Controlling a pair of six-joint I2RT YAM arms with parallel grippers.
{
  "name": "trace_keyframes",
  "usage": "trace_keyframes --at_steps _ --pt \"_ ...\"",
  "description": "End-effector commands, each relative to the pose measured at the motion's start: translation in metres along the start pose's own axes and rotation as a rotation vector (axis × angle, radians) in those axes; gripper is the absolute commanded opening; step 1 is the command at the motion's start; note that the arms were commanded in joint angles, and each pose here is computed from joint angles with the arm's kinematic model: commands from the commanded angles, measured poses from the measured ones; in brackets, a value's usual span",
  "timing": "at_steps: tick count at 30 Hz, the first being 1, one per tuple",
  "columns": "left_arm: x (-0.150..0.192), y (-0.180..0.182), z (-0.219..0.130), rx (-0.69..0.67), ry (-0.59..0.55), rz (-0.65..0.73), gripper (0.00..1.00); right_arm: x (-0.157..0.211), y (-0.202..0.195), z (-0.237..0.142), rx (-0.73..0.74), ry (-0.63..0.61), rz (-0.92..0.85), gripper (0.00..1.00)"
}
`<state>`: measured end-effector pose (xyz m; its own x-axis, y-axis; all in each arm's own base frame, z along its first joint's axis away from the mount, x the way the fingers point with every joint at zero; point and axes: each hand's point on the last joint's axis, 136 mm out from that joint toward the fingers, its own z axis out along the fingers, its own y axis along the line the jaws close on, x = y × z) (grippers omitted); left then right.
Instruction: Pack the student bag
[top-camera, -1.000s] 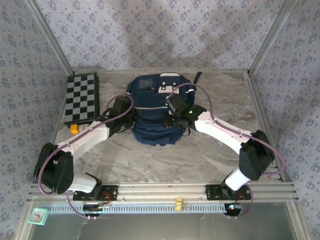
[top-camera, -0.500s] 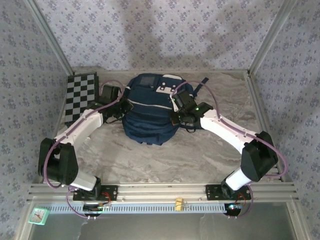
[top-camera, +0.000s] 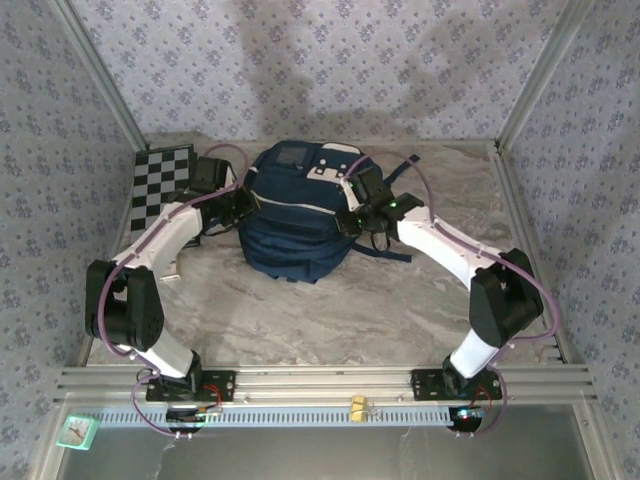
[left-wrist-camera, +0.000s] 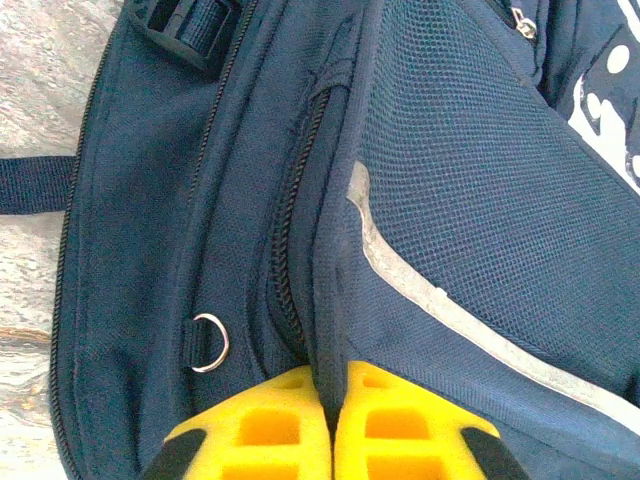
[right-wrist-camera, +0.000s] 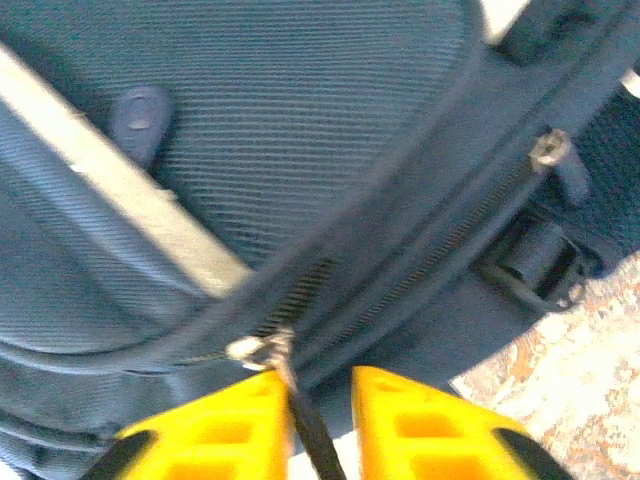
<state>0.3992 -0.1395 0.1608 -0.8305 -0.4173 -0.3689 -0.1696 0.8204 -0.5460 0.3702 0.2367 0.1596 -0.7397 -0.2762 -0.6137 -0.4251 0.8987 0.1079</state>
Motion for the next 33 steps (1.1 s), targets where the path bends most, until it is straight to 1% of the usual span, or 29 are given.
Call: trace_keyframes --at_steps 1,2,4,5,6,7,8,10,12,13,14,16,17,19,21,22,23,24,26,27,29,31,32,33 --pt "-0.017 0.013 -0.027 -0.061 -0.068 0.072 0.27 -0.011 -0.029 -0.033 0.055 -0.062 0.043 0.44" --pt "-0.013 0.016 -0.032 -0.068 -0.068 0.077 0.41 -0.011 -0.032 -0.041 0.057 -0.080 0.050 0.50" --pt "-0.008 0.022 -0.042 -0.080 -0.084 0.076 0.56 -0.006 -0.045 -0.053 0.098 -0.109 0.084 0.63" --pt "-0.005 0.026 -0.047 -0.082 -0.099 0.077 0.66 0.003 -0.060 -0.056 0.164 -0.118 0.113 0.71" --pt "-0.004 0.033 -0.053 -0.105 -0.127 0.076 0.78 0.009 -0.075 -0.062 0.223 -0.140 0.141 0.75" --pt "-0.005 0.044 -0.059 -0.143 -0.156 0.069 0.86 0.014 -0.090 -0.067 0.279 -0.165 0.174 0.78" --pt "-0.007 0.060 -0.067 -0.202 -0.192 0.058 0.91 0.019 -0.110 -0.076 0.354 -0.204 0.218 0.80" --pt "-0.014 0.097 -0.084 -0.339 -0.265 0.026 0.93 0.037 -0.152 -0.093 0.538 -0.270 0.284 0.84" --pt "-0.024 0.145 -0.108 -0.561 -0.392 0.020 0.92 0.063 -0.195 -0.103 0.679 -0.310 0.379 0.91" --pt "-0.025 0.162 -0.114 -0.641 -0.436 0.042 0.92 0.074 -0.211 -0.102 0.707 -0.318 0.413 0.99" --pt "-0.029 0.175 -0.120 -0.704 -0.490 0.067 0.91 0.087 -0.227 -0.100 0.741 -0.328 0.449 1.00" --pt "-0.027 0.192 -0.117 -0.741 -0.555 0.116 0.90 0.104 -0.247 -0.093 0.775 -0.364 0.486 1.00" --pt "-0.026 0.195 -0.113 -0.733 -0.592 0.146 0.90 0.108 -0.253 -0.087 0.770 -0.397 0.474 1.00" --pt "-0.025 0.195 -0.105 -0.672 -0.682 0.197 0.93 0.111 -0.256 -0.074 0.747 -0.445 0.425 1.00" --pt "-0.023 0.194 -0.098 -0.611 -0.778 0.240 0.99 0.109 -0.256 -0.055 0.695 -0.462 0.367 1.00" --pt "-0.023 0.193 -0.095 -0.590 -0.799 0.256 1.00 0.105 -0.257 -0.048 0.670 -0.467 0.346 1.00" --pt "-0.022 0.193 -0.090 -0.581 -0.795 0.281 1.00 0.101 -0.257 -0.041 0.647 -0.421 0.304 1.00" --pt "-0.023 0.195 -0.083 -0.585 -0.783 0.296 1.00 0.095 -0.256 -0.036 0.629 -0.407 0.283 1.00" --pt "-0.028 0.195 -0.073 -0.583 -0.781 0.319 1.00 0.087 -0.250 -0.031 0.590 -0.454 0.198 1.00" --pt "-0.030 0.190 -0.066 -0.557 -0.753 0.337 1.00 0.091 -0.253 -0.027 0.556 -0.451 0.216 1.00" --pt "-0.035 0.180 -0.059 -0.497 -0.786 0.387 1.00 0.097 -0.255 -0.024 0.497 -0.508 0.234 1.00" --pt "-0.037 0.173 -0.051 -0.446 -0.802 0.429 1.00 0.099 -0.239 -0.016 0.442 -0.523 0.161 1.00" --pt "-0.036 0.171 -0.041 -0.424 -0.784 0.458 1.00 0.098 -0.235 -0.015 0.445 -0.535 0.136 1.00" --pt "-0.035 0.167 -0.033 -0.393 -0.766 0.486 1.00 0.099 -0.241 -0.015 0.465 -0.513 0.164 1.00"
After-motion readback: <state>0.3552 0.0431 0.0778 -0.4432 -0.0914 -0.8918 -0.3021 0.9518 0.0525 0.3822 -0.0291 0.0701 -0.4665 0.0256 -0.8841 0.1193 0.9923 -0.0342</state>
